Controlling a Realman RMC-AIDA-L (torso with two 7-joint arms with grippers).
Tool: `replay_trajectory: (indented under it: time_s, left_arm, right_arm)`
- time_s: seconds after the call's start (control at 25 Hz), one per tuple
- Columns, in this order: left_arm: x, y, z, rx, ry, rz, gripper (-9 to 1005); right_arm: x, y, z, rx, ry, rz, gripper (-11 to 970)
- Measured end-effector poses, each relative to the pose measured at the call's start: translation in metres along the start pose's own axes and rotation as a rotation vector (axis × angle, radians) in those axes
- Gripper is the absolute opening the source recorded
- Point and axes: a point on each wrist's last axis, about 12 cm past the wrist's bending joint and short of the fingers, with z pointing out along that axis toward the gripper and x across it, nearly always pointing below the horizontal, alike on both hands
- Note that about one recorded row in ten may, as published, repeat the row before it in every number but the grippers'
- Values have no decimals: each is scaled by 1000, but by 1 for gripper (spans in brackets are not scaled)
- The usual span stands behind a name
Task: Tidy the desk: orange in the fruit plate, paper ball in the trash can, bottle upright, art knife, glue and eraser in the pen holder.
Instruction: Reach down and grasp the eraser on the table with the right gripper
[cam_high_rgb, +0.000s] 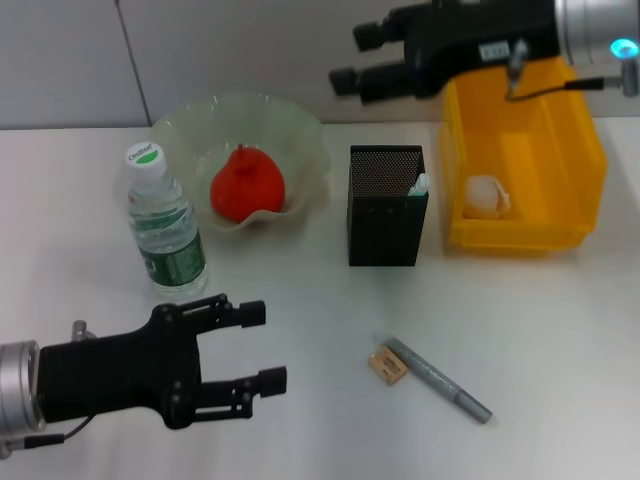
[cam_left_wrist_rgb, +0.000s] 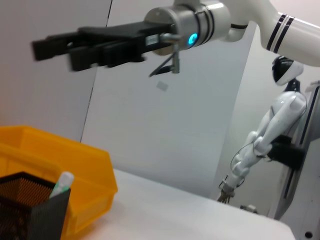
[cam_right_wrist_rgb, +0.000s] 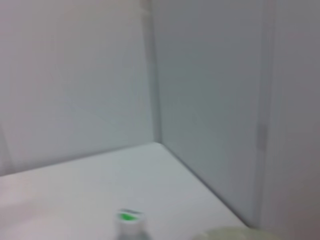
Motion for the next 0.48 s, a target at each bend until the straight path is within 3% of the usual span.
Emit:
replay_trajectory:
  time_s: [0.2,0.48]
  left_arm:
    - [15,-5,-10,-34,44,37,813]
    - [23,-7,-15,-64,74,56,813]
  right_arm:
    - [11,17,-7,-176,85,-118,688]
    - [20,33,14,-348,448,-234,688]
